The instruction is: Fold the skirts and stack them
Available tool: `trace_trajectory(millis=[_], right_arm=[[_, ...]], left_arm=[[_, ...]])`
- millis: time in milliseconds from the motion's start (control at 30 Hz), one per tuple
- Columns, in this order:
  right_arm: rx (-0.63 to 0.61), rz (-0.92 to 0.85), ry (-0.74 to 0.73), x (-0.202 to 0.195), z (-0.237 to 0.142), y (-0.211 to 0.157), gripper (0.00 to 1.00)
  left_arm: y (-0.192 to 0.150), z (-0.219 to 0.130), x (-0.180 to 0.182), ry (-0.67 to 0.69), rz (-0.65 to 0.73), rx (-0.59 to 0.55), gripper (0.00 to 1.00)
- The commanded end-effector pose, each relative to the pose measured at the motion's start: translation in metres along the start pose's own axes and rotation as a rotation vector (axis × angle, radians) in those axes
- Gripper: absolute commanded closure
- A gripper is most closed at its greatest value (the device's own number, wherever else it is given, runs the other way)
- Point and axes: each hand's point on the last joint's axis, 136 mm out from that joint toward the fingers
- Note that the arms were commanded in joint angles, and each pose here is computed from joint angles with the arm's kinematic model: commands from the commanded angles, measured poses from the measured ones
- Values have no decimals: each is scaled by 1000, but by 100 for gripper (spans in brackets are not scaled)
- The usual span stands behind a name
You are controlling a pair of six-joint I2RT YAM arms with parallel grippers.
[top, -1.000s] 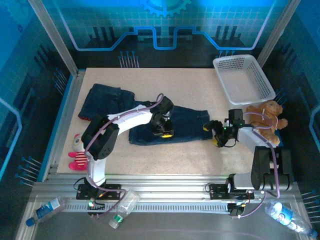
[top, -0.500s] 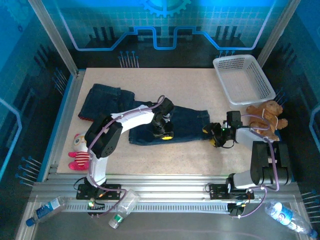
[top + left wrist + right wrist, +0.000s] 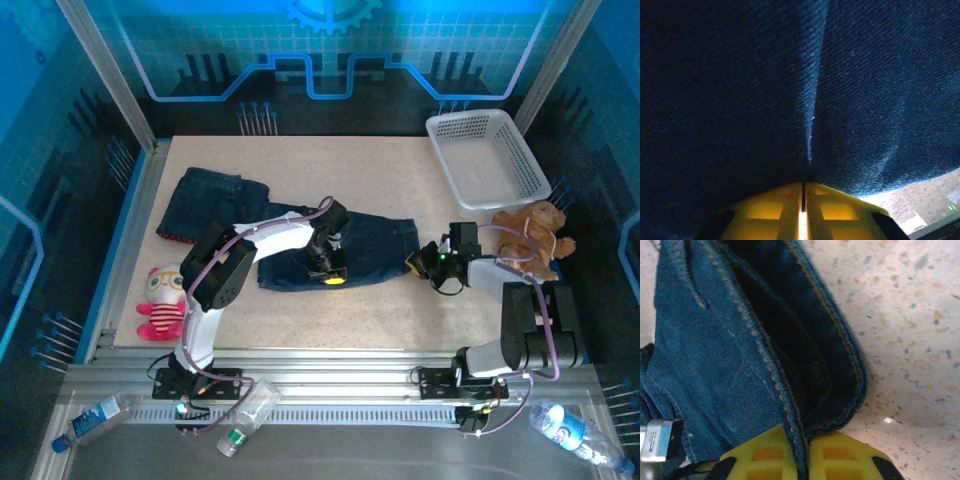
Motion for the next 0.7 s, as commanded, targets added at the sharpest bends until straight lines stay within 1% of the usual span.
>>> trace_trajectory(millis=[0, 67, 133, 200, 267, 300, 333, 367, 433, 500, 567, 667], right_arm=[[-49, -71, 22, 12, -6, 5, 100], [-59, -91, 22, 15, -9, 8, 100], [-73, -110, 9, 17, -13, 13, 100], [-80, -139, -7, 19, -17, 16, 100], [-86, -171, -32, 21, -22, 19, 100], [-87, -185, -55, 19, -23, 21, 100], [-89, -197, -71, 19, -25, 23, 100], [-91, -209, -89, 19, -27, 25, 100], [-93, -222, -107, 19, -30, 29, 100], [-88, -229, -114, 20, -30, 31, 100], [-81, -230, -112, 21, -29, 31, 100], [-74, -214, -108, 21, -26, 31, 100]], left_arm=[[-7, 16, 0, 7, 11, 74, 88], [-5, 7, -10, -15, 32, 57, 89], [0, -16, -24, -51, 69, 3, 85], [5, -47, -36, -91, 102, -84, 69], [12, -73, -36, -103, 107, -172, 55], [16, -86, -31, -107, 102, -217, 50], [20, -92, -22, -99, 85, -246, 48], [24, -99, -10, -90, 57, -277, 47], [29, -102, 16, -77, -13, -300, 47], [29, -98, 41, -75, -86, -291, 48], [27, -91, 58, -68, -130, -273, 49], [20, -75, 75, -39, -161, -236, 51]])
Point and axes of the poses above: each hand's point on the last joint's axis, 136 mm out from that joint toward the fingers, its own z axis out along the fingers, its own x axis along the line the jaws close on, y = z × x, and after that the axes turned 7 degrees about -z, right-handed
